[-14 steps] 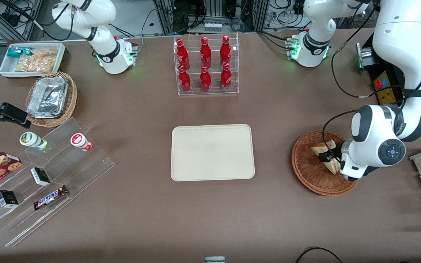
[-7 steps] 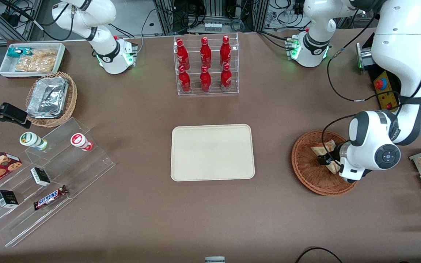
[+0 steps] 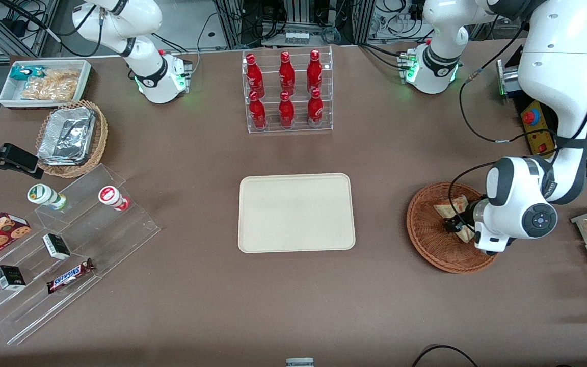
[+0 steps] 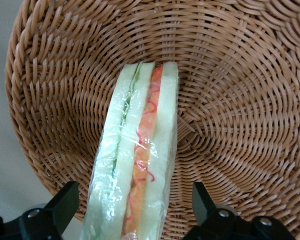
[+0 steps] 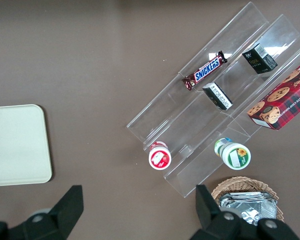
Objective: Place sandwich from basket to tray
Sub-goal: 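Close the left gripper on the sandwich and lift it from the basket, then carry the held sandwich with the left gripper over the cream tray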
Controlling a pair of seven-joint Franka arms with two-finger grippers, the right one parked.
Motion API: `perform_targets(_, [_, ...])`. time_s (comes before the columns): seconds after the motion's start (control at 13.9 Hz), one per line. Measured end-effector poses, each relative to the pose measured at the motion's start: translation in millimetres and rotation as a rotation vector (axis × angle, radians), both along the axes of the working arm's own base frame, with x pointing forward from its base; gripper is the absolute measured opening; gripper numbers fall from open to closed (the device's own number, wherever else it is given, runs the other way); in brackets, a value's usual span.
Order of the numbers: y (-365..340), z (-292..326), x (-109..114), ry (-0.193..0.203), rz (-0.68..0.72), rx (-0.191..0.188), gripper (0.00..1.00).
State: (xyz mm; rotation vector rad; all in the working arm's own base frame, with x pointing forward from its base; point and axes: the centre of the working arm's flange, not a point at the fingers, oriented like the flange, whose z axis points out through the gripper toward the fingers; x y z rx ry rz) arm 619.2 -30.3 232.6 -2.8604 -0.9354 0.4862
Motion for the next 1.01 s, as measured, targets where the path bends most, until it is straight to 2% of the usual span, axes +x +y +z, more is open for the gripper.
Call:
perform_targets(0.14, [-0.1,-1.1,-0.1,0.001,0.012,0.004,1.00])
perform_targets(0.22, [-0.1,-1.1,0.0,0.001,0.025,0.008,0.93])
perform_targets(0.43, [-0.5,-1.0,0.2,-0.001,0.047,0.015,0.59])
perform_targets(0.58, [-2.6,0.3,1.2,-0.004,0.038,0.015,0.40])
perform_targets(0.79, [-27.2,18.6,13.6,-0.051,-0.012,0.002,0.20])
perform_targets(1.01, [-94.7,51.4,24.4,-0.099,-0.118,-0.013,0.16])
